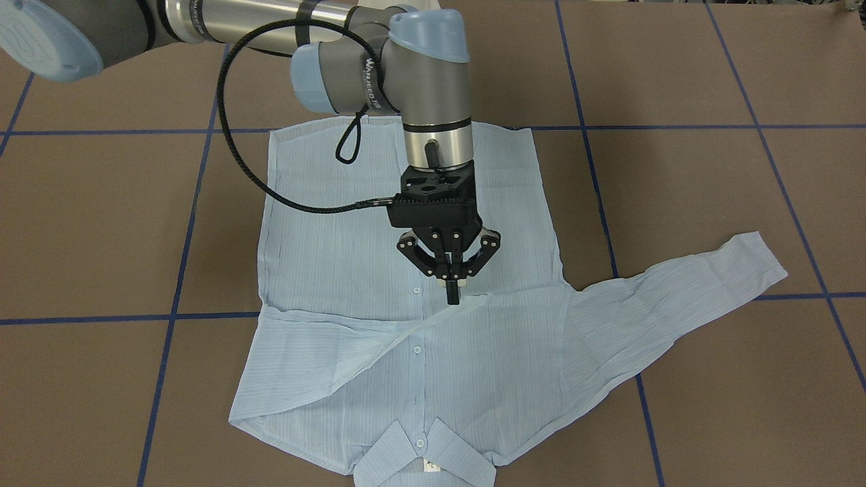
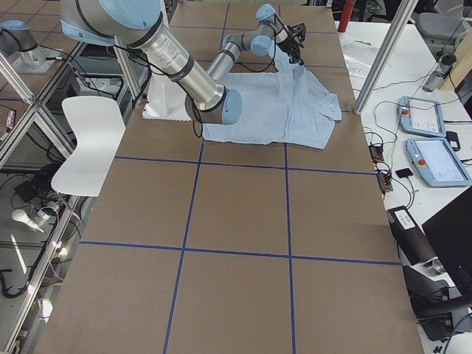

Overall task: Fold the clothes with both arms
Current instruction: 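Grasp the sleeve cuff with the right gripper and fold it across the shirt body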

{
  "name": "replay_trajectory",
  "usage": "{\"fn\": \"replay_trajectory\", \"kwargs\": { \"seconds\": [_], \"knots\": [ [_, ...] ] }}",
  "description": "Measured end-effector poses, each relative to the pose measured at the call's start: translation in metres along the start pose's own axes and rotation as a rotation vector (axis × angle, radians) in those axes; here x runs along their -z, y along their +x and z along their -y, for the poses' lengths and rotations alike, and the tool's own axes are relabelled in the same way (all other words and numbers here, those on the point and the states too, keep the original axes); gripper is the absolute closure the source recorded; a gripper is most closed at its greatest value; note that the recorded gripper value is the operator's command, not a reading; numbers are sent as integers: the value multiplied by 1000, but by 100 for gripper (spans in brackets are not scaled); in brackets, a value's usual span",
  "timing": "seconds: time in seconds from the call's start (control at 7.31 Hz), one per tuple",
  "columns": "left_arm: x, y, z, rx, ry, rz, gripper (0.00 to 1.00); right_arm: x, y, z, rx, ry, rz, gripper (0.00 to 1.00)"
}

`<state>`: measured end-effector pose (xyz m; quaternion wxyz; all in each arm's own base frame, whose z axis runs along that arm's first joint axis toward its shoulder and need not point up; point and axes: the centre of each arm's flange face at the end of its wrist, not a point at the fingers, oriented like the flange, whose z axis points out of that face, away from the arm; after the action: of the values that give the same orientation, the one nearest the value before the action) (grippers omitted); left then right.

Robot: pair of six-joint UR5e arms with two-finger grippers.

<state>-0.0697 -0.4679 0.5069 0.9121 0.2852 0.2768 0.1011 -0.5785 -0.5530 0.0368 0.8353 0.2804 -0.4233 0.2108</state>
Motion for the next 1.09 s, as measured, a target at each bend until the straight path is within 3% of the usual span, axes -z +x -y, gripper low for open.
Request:
{"fn": "replay_trajectory", "kwargs": {
  "seconds": [0.14,0.27,0.68,0.82,1.09],
  "knots": [
    [0,0,0,1,-1,0,0,-8,-14,-13,10,-6,5,5],
    [-1,-1,-1,2,-2,0,0,-13,-27,-22,16,-12,8,0],
    [-2,-1,-1,6,-6,-1,0,-14,-65,-21,16,-30,5,0],
    [-5,-3,0,6,-5,-1,0,-13,-68,-11,7,-55,9,0],
    [-15,-7,4,-24,62,-4,0,-16,-43,36,-3,-177,-35,0]
  ]
}}
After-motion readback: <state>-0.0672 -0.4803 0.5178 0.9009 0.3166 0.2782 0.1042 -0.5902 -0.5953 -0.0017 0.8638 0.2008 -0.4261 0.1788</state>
